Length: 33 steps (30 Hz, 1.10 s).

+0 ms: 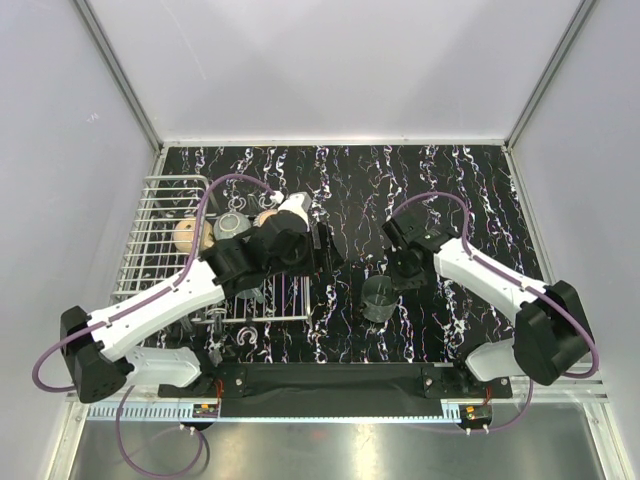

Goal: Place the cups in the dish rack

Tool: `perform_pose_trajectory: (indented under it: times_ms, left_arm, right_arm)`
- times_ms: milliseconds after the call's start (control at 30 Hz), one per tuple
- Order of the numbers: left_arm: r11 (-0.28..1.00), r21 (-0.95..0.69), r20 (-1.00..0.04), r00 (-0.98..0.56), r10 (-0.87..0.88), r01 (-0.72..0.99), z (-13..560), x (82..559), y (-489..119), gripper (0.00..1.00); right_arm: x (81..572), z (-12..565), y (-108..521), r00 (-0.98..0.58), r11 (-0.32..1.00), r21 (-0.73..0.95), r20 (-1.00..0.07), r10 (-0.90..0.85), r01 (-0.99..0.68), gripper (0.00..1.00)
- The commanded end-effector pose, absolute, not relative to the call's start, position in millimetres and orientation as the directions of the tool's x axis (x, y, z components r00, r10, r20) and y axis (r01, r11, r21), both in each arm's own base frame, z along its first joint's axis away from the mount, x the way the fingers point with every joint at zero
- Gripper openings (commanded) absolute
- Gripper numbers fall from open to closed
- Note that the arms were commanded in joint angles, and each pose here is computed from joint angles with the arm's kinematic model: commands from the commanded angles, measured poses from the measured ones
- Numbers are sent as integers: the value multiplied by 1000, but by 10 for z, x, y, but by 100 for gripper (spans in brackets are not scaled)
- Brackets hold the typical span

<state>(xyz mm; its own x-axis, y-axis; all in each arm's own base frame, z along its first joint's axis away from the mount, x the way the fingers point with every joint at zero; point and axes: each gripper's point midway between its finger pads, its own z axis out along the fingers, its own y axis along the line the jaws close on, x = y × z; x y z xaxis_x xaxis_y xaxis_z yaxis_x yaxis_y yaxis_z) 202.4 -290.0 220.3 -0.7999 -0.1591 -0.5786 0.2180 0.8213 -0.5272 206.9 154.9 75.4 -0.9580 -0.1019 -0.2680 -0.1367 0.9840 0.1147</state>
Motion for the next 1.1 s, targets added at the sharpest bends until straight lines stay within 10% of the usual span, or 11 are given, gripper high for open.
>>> perform_pose_trajectory:
  times_ms: [0,433,1067]
  left_arm:
    - [791,-564,-596,-779,-192,237,2283,2132,-3084,79]
    - [799,-531,-570,-817,-92,281,2008,2213,-3585,79]
    - [874,-396,-433,-896,94,283,1071,1956,-4048,65]
  right_arm:
    - [2164,944,1614,-930,981,122,-353,-101,-153,20]
    - [2251,1504,1318,-859,997,77,-511,37,-2,81]
    - [2376,2266,743,-752,975,160,-621,222,155,89]
